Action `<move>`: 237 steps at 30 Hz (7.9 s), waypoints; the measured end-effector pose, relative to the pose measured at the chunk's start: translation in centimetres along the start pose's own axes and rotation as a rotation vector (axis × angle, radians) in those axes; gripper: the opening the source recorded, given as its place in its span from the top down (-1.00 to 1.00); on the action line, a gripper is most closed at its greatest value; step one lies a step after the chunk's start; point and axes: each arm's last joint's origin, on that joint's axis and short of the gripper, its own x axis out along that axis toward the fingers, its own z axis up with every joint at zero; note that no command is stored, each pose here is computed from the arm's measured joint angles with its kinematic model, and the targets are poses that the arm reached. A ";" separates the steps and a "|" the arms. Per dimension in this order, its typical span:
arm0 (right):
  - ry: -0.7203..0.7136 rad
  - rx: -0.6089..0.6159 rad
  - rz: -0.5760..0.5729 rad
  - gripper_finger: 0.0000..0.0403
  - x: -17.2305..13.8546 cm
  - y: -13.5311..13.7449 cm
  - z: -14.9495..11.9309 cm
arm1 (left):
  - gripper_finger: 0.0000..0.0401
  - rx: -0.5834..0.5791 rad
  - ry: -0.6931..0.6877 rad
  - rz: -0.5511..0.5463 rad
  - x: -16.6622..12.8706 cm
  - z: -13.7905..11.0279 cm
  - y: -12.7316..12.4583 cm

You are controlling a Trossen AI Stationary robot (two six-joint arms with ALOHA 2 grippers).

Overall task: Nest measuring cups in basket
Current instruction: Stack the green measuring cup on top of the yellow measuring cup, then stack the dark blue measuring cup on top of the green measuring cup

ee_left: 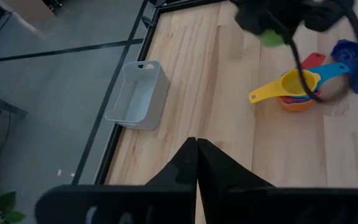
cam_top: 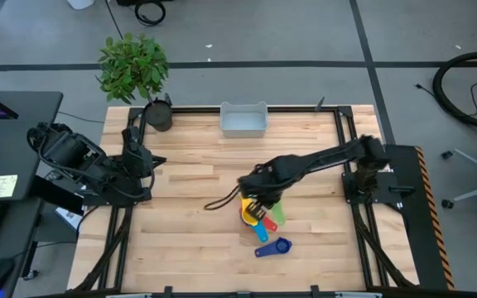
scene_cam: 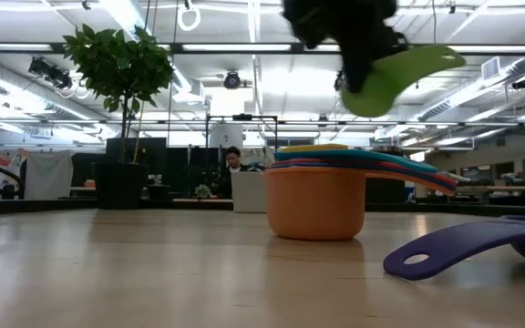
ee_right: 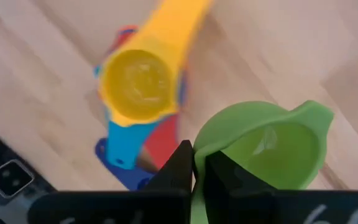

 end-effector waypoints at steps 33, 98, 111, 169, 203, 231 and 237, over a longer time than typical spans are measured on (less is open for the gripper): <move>0.197 -0.354 0.005 0.91 5.6 6.6 3.9 | 0.97 -0.027 0.000 -0.001 0.0 0.0 0.0; 0.301 -0.485 0.087 0.16 1.9 9.4 -1.0 | 0.97 -0.027 0.000 0.000 0.0 0.0 0.0; 0.218 -0.444 -0.110 0.16 3.7 11.3 -6.3 | 0.97 -0.028 0.001 0.000 0.0 0.0 0.0; 0.504 -0.441 -0.050 0.92 14.8 7.6 -9.3 | 0.97 -0.074 -0.001 -0.001 0.0 0.0 0.0; 0.082 0.029 0.158 0.93 2.8 4.5 -1.1 | 0.97 -0.017 -0.001 -0.001 0.0 0.0 0.0; -0.026 -0.511 0.232 0.93 3.3 4.1 0.8 | 0.97 -0.047 0.000 -0.001 0.0 0.0 0.0; -0.055 -0.904 0.223 0.93 3.3 4.2 0.4 | 0.97 -0.063 -0.001 -0.001 0.0 0.0 0.0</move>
